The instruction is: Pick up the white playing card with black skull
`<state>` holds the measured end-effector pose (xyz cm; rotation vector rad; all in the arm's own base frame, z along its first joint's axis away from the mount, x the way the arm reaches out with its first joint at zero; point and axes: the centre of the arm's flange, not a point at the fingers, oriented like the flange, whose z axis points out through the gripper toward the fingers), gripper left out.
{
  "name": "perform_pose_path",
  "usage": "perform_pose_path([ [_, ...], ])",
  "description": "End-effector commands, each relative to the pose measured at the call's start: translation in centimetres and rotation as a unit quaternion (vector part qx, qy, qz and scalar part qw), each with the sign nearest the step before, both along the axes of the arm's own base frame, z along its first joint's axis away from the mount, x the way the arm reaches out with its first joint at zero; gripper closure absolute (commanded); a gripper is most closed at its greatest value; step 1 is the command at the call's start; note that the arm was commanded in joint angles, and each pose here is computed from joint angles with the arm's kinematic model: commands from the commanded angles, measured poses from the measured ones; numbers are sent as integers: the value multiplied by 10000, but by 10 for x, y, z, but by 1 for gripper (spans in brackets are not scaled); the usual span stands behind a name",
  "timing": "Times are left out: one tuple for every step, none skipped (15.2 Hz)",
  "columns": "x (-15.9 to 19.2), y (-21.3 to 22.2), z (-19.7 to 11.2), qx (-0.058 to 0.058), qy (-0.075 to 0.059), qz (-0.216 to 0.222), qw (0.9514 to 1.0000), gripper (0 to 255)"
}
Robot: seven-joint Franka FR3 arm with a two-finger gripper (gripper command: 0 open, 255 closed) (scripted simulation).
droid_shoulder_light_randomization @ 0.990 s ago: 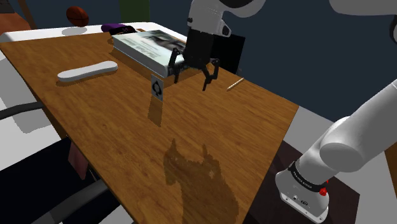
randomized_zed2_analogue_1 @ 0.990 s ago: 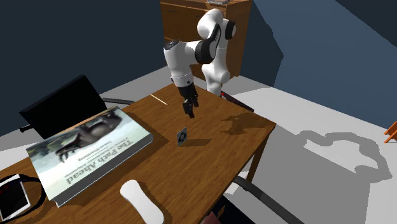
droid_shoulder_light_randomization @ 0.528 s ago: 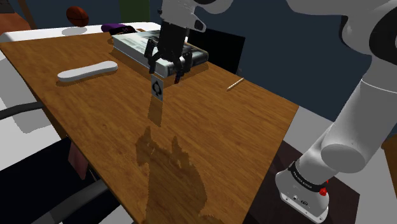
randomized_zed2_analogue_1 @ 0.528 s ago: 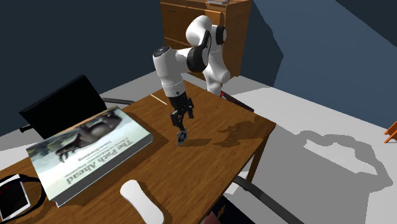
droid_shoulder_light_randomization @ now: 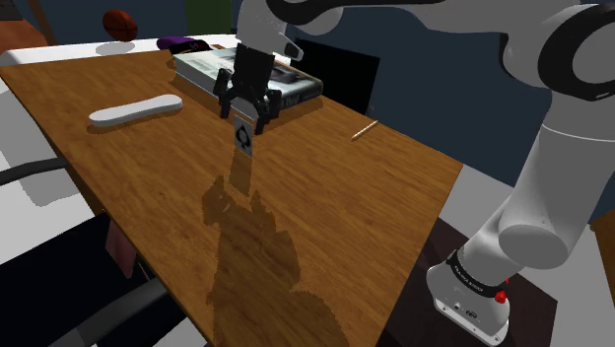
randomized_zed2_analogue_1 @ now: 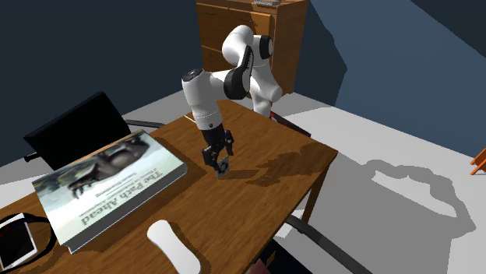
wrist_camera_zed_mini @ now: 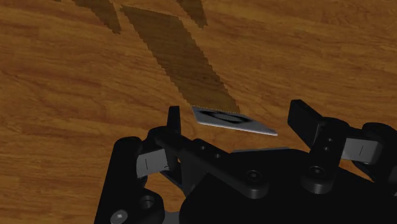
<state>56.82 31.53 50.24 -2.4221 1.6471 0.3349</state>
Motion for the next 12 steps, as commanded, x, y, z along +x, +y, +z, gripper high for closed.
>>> perform_pose_path([
  [0,0,-10,0,-2,-2,10000,0],
  [0,0,-13,0,-2,-2,10000,0],
  [0,0,-13,0,-2,-2,10000,0],
  [1,0,-14,0,-2,-2,10000,255],
  [1,0,-14,1,-2,-2,10000,255],
  [1,0,-13,0,-2,-2,10000,255],
  [1,0,-14,0,-2,-2,10000,255],
  [1,0,-14,0,-1,-2,10000,255],
  [1,0,-14,0,-1,-2,10000,255],
  [1,0,-14,0,-1,-2,10000,255],
  [1,0,-14,0,-2,-2,10000,255],
  [1,0,-14,0,-2,-2,10000,255],
])
